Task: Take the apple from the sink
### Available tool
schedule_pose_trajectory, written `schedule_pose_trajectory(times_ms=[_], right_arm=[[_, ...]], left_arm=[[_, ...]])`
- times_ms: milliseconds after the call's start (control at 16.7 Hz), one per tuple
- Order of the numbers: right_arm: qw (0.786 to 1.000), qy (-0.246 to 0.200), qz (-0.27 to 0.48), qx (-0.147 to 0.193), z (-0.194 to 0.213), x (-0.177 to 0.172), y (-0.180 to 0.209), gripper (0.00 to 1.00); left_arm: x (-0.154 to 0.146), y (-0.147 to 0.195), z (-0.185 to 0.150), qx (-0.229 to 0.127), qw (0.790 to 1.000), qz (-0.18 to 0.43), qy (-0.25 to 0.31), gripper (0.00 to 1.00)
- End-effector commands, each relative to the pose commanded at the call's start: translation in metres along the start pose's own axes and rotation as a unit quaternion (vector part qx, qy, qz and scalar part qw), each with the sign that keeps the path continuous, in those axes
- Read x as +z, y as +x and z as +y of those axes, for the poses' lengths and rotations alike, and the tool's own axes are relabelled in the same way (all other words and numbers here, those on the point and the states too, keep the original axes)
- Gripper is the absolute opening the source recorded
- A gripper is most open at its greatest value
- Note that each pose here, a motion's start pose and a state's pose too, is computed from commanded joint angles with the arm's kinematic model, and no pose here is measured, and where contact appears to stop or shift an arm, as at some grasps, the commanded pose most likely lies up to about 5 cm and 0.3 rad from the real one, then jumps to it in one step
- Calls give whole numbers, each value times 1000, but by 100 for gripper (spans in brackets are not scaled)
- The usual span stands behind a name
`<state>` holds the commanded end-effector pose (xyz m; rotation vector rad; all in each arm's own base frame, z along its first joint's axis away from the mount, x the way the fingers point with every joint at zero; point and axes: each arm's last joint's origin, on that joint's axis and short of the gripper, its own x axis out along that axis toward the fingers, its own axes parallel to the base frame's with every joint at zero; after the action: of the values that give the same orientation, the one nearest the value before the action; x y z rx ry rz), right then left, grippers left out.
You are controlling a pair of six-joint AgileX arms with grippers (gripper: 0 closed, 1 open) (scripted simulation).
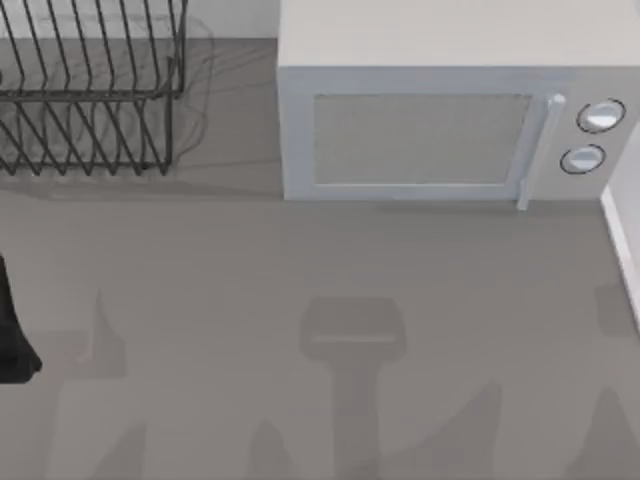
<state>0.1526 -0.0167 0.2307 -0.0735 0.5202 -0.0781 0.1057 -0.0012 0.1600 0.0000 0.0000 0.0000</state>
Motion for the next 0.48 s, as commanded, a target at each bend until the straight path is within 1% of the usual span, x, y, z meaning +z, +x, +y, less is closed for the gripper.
schedule_pose_trajectory(times_ms=[120,240,360,480], right_arm=[[996,-6,85,-3,-7,22,20,100],[985,-10,171,-1,-17,39,49,100],[967,-11,254,5,-27,49,82,100],[944,-10,330,14,-38,52,117,100]], left_arm=[[0,0,0,0,1000,0,0,100],[0,0,0,0,1000,0,0,100],[0,0,0,0,1000,0,0,100],[0,0,0,0,1000,0,0,100]])
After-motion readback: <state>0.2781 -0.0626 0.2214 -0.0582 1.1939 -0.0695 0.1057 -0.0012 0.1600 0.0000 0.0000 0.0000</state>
